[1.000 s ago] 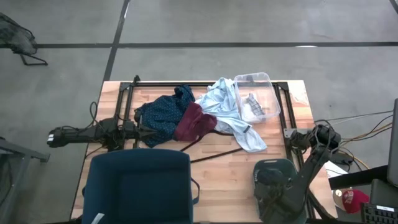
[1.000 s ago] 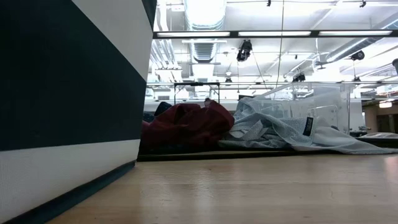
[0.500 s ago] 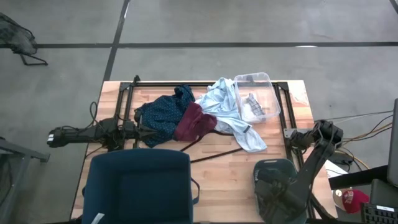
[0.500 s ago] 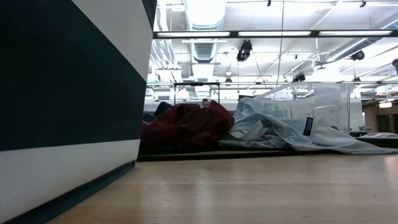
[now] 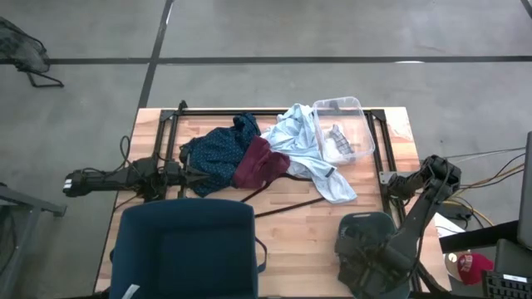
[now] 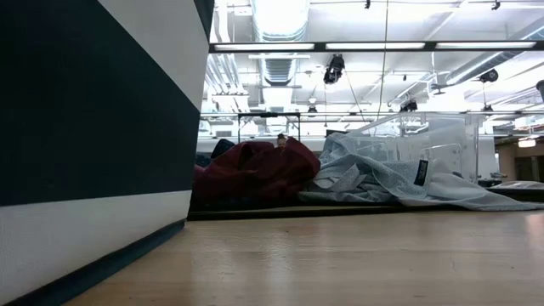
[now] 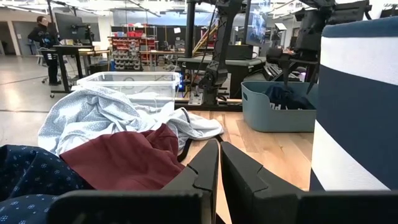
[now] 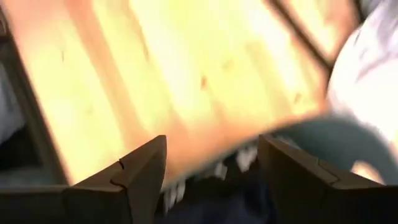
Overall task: Pick & Place Cloths
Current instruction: Put the brown underwear into the small blue container
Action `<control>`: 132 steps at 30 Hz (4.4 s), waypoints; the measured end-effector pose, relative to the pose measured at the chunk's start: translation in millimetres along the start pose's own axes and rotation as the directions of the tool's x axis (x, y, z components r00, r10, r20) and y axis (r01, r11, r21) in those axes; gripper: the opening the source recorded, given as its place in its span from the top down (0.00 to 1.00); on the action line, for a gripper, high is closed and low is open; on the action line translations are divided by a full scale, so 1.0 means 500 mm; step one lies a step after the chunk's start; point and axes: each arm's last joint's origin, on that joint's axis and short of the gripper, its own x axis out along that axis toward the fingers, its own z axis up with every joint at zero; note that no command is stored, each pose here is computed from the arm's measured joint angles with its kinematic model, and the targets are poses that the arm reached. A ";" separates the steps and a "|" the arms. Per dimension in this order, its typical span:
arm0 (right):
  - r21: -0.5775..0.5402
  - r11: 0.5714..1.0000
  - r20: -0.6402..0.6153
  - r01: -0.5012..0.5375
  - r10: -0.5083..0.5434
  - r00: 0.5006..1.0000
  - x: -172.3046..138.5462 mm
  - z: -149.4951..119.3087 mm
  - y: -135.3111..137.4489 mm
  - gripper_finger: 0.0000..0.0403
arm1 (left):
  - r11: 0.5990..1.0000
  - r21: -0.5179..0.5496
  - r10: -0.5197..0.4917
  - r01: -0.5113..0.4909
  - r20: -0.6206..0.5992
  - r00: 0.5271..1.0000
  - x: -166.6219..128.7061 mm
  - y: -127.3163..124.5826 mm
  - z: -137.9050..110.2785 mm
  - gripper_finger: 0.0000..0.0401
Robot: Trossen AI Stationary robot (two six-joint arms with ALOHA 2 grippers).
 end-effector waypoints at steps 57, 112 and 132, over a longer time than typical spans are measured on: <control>-0.141 0.899 0.478 0.415 -0.306 0.823 0.342 0.341 -0.295 0.38 | 1.000 0.000 0.000 0.000 0.000 1.000 0.000 0.000 0.000 0.94; -0.187 0.884 0.301 0.428 -0.363 0.882 0.077 0.413 -0.201 0.98 | 1.000 0.000 0.001 -0.001 -0.001 1.000 0.000 0.000 0.000 0.94; -0.268 0.943 0.574 0.195 -0.006 0.819 -0.284 0.274 -0.079 0.98 | 1.000 0.000 0.000 0.000 0.000 1.000 0.000 0.000 0.000 0.94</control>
